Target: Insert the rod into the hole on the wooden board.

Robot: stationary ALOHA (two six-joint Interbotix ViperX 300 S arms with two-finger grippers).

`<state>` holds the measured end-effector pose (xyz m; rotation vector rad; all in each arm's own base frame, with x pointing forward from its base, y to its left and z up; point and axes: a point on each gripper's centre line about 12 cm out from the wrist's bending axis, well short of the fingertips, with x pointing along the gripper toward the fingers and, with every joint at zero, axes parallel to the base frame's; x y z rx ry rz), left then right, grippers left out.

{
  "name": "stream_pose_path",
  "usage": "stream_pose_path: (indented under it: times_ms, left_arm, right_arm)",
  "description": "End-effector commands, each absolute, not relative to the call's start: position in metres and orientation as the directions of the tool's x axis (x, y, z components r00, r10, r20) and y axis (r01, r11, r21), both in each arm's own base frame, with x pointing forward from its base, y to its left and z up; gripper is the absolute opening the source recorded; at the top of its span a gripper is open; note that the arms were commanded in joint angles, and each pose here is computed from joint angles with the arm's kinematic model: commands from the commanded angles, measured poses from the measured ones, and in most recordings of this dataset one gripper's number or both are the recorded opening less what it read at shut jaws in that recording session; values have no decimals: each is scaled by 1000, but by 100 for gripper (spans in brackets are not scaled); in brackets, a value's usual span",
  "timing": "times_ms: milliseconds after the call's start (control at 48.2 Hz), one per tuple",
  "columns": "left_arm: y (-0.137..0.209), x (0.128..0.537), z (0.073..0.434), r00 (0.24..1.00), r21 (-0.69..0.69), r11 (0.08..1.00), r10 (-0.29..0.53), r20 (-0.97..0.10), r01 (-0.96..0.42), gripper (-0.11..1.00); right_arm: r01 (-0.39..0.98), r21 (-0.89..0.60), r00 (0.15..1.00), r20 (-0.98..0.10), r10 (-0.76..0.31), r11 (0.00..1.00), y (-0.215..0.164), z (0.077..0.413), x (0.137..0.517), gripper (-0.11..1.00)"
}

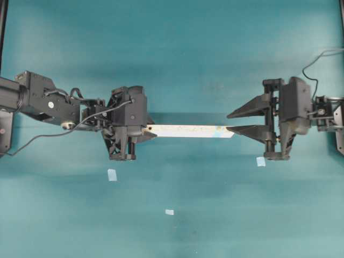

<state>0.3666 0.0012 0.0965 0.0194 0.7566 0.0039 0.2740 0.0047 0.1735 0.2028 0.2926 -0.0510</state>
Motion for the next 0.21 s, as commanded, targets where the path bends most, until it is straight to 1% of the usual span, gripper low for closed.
stream_pose_path:
  times_ms: [0, 104, 145, 187]
  left_arm:
    - [1, 372, 106, 748, 23, 1000, 9, -664, 8, 32]
    - [0, 371, 105, 746, 21, 1000, 8, -666, 8, 35]
    - [0, 371, 105, 747, 21, 1000, 8, -665, 8, 41]
    - [0, 371, 105, 746, 21, 1000, 8, -666, 8, 52]
  right_arm:
    - [71, 186, 971, -238, -25, 980, 3, 191, 274, 47]
    - [74, 173, 970, -240, -31, 982, 0, 197, 270, 47]
    - [79, 175, 969, -244, -34, 982, -1, 200, 268, 47]
    - [84, 175, 968, -250, -38, 981, -2, 200, 266, 47]
